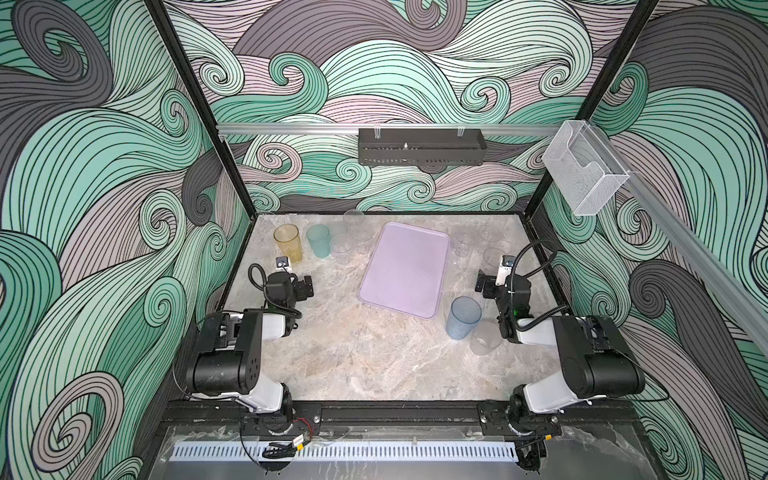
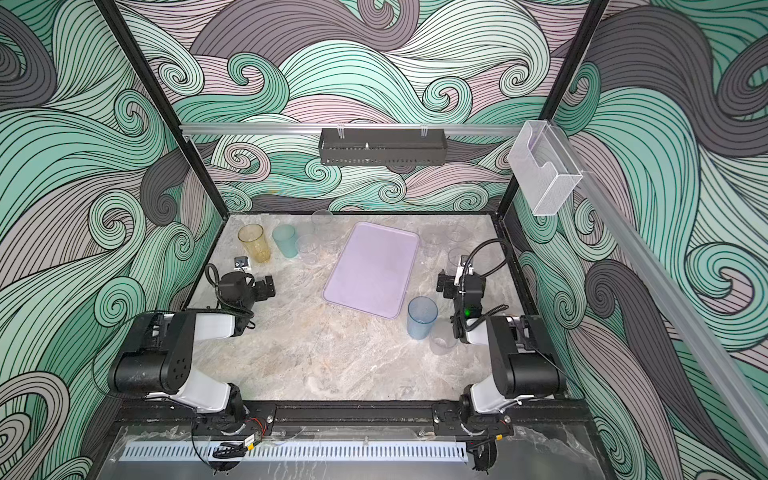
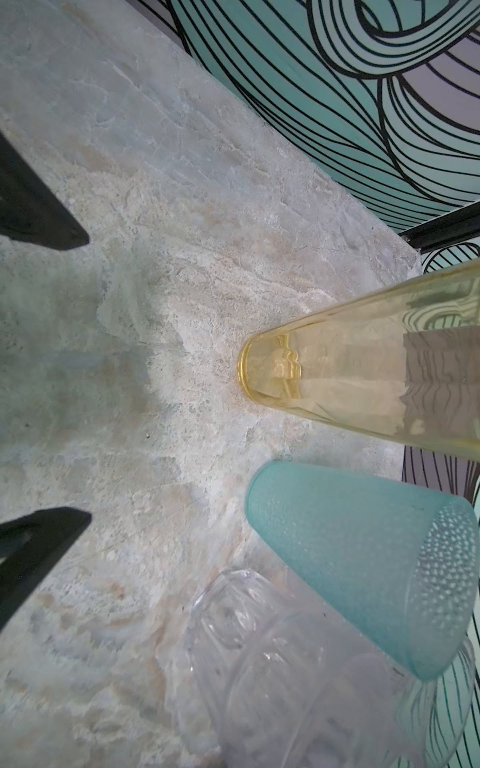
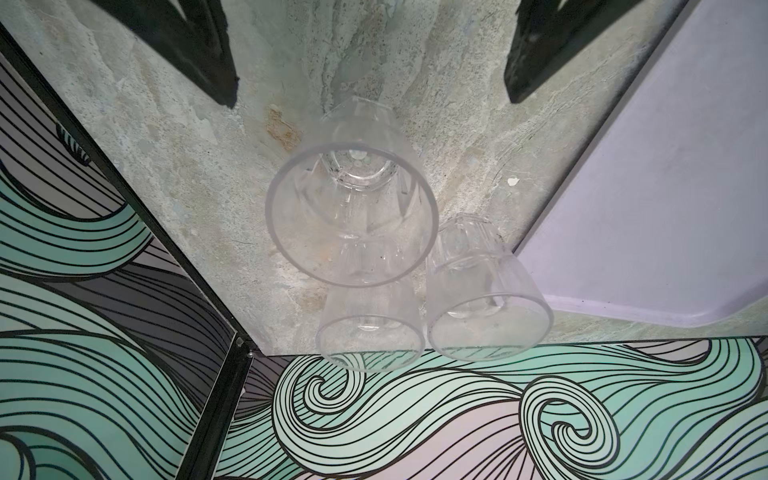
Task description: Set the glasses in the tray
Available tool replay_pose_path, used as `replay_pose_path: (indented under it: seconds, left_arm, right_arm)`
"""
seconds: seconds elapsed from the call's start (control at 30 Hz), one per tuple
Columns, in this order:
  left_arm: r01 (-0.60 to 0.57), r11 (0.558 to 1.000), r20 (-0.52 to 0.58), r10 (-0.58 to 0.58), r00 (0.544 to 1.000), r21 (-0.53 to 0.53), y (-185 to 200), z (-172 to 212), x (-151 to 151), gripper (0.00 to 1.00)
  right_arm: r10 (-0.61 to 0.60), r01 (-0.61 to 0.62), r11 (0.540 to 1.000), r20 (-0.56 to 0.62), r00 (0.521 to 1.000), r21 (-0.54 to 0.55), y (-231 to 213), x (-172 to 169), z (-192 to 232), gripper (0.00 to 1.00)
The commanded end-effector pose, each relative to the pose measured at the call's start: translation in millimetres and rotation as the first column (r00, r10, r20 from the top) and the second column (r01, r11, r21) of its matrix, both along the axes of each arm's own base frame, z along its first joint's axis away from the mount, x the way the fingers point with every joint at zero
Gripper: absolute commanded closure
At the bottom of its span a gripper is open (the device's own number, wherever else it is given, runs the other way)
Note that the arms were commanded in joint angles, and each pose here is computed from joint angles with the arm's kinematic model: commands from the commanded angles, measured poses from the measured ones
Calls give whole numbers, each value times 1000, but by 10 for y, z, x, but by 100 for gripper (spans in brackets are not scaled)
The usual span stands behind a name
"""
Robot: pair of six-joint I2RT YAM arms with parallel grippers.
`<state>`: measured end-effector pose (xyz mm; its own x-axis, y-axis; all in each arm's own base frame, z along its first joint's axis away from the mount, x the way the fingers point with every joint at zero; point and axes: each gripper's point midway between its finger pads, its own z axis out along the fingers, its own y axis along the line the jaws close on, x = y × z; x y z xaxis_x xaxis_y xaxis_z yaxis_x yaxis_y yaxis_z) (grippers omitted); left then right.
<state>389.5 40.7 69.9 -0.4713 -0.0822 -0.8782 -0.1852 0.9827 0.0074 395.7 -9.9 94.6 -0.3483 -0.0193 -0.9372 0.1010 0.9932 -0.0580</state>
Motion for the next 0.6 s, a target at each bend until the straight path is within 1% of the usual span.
replay_pose_path:
  seconds: [0.0, 0.57]
  left_arm:
    - [10, 1000, 29, -10, 1000, 5, -11, 132, 90, 1]
    - [10, 1000, 29, -10, 1000, 4, -11, 132, 90, 1]
  right_arm:
    - [18, -18, 1000, -8, 1000, -6, 34, 3, -25, 1]
    - [19, -19, 1000, -4, 1000, -4, 32, 11, -12, 1]
